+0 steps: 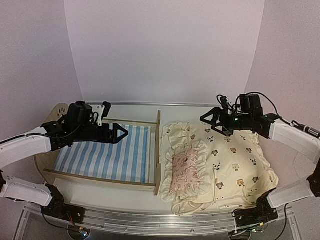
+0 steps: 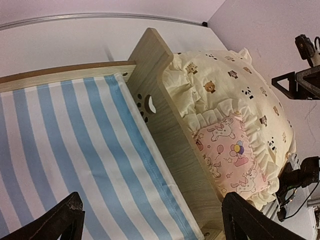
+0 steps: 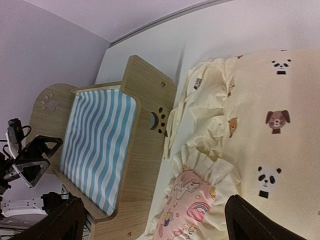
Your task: Set up the pet bed
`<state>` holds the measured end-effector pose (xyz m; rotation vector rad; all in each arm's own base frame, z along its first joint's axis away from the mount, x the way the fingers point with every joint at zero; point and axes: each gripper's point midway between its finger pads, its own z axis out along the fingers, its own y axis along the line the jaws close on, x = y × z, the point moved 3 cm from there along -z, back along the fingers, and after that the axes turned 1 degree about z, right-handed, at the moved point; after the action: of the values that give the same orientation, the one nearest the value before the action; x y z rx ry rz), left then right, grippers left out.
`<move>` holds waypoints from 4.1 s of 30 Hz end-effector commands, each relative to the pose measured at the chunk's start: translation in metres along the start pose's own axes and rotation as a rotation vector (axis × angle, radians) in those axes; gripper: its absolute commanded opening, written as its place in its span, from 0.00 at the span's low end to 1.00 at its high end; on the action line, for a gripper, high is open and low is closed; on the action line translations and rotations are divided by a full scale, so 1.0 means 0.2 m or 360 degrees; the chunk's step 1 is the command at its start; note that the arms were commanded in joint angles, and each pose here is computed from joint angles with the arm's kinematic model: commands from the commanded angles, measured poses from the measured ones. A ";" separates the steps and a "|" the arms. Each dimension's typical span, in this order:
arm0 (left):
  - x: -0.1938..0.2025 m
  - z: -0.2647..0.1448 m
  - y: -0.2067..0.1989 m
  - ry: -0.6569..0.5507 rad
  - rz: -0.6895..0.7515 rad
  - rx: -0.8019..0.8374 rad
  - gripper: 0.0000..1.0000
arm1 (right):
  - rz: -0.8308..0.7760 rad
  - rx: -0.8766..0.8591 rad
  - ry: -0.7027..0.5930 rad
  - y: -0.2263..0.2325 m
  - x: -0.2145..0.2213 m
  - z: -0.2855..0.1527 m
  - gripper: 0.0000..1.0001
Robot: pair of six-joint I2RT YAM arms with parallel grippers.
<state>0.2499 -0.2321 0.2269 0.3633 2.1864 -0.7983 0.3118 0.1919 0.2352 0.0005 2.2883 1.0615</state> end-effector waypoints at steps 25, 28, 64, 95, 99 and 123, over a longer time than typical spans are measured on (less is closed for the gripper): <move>0.32 0.69 -1.19 0.0347 0.0613 0.0396 0.88 | -0.0189 0.1704 0.0085 -0.62 0.24 -0.66 0.98; 0.38 0.77 -1.25 0.0410 0.0624 0.0388 0.87 | -0.0178 0.1768 0.0154 -0.68 0.23 -0.64 0.98; 0.23 0.66 -0.89 0.0289 0.0611 -0.0009 0.84 | -0.0080 0.1206 0.0019 -0.67 0.00 -0.53 0.00; -0.13 0.21 -0.60 -0.0073 0.0620 -0.0171 0.96 | -0.0722 0.0204 -0.0482 0.43 -0.85 -0.76 0.00; -0.22 0.15 -0.68 -0.0175 0.0697 -0.0027 1.00 | -0.0777 -0.0146 -0.0470 0.62 -0.85 -0.79 0.00; -0.51 -0.49 -0.57 -0.0467 0.0522 -0.0076 1.00 | -0.0931 -0.1198 -0.0225 1.32 -0.71 -0.50 0.00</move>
<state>0.2145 -0.2808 0.3960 0.6152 1.7830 -0.5906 0.3223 0.2277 0.5238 -0.6550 1.6004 1.4508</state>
